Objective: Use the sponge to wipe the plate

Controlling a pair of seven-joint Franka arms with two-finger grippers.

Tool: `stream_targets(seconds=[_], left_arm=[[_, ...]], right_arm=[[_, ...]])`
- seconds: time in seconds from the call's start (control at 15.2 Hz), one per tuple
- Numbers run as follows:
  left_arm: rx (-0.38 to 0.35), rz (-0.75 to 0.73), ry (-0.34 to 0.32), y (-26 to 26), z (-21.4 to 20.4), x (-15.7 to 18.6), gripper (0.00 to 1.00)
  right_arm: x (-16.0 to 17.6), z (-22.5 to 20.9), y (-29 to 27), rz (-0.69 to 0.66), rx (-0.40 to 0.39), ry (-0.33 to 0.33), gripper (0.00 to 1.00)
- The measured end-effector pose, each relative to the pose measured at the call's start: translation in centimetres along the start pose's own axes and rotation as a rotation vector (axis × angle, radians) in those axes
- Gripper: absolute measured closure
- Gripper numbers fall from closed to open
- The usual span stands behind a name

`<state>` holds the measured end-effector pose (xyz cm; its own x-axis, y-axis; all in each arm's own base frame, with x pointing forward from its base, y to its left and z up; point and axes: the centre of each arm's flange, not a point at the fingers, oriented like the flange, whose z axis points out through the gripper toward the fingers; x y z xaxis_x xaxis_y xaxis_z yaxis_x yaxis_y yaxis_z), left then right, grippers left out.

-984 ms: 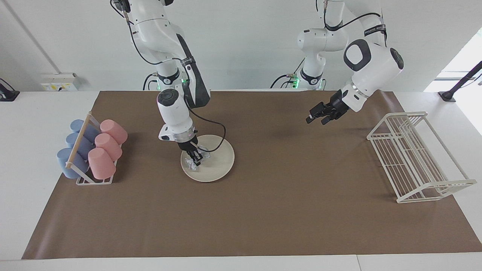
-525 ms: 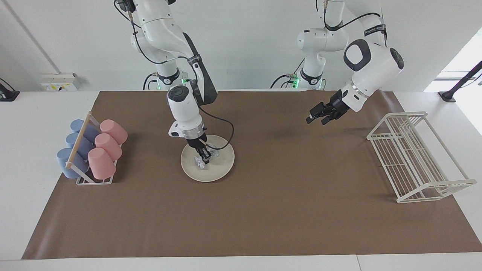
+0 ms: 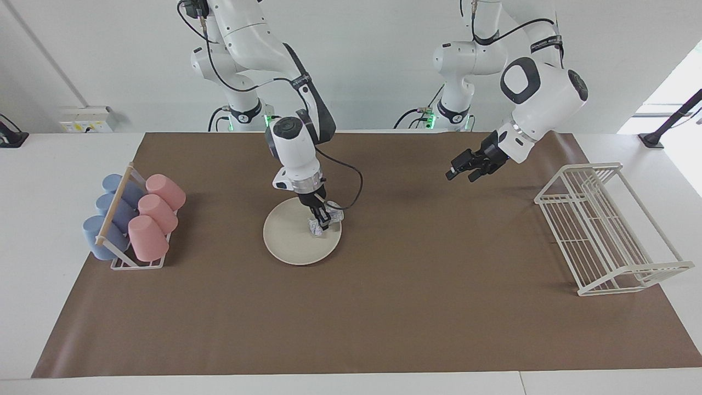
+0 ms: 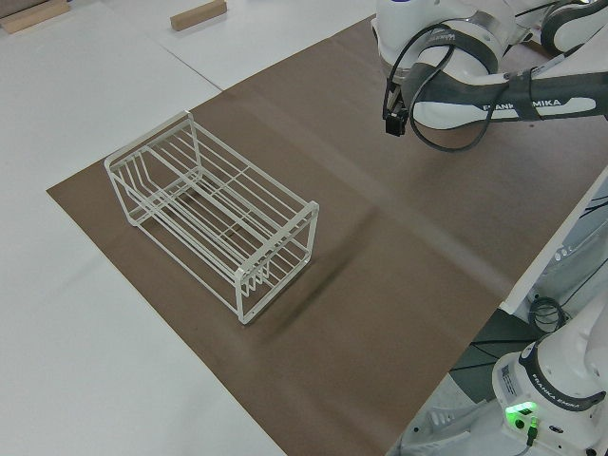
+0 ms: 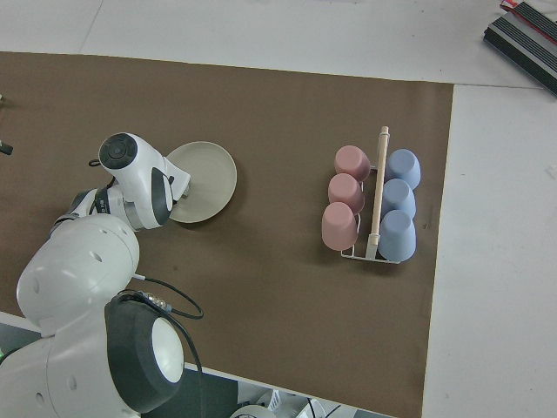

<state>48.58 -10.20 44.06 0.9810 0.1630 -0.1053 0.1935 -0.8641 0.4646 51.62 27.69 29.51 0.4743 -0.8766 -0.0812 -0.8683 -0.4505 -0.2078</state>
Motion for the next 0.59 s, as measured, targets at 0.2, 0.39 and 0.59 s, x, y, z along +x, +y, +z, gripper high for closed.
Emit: stream_targets(seconds=[0.2, 0.39, 0.59], left_arm=[[0.0, 0.0, 0.0, 0.0, 0.0, 0.0, 0.0], [-0.001, -0.001, 0.005, 0.0, -0.1, 0.1, 0.0], [-0.008, -0.001, 0.014, 0.4, -0.5, 0.0, 0.0]], right_arm=[[-0.7, -4.7, -1.3, 0.011, -0.099, -0.021, 0.88], [-1.6, -13.7, -2.5, 0.042, -0.134, -0.032, 0.88], [-3.4, -20.1, -2.8, 0.111, -0.142, -0.034, 0.88]])
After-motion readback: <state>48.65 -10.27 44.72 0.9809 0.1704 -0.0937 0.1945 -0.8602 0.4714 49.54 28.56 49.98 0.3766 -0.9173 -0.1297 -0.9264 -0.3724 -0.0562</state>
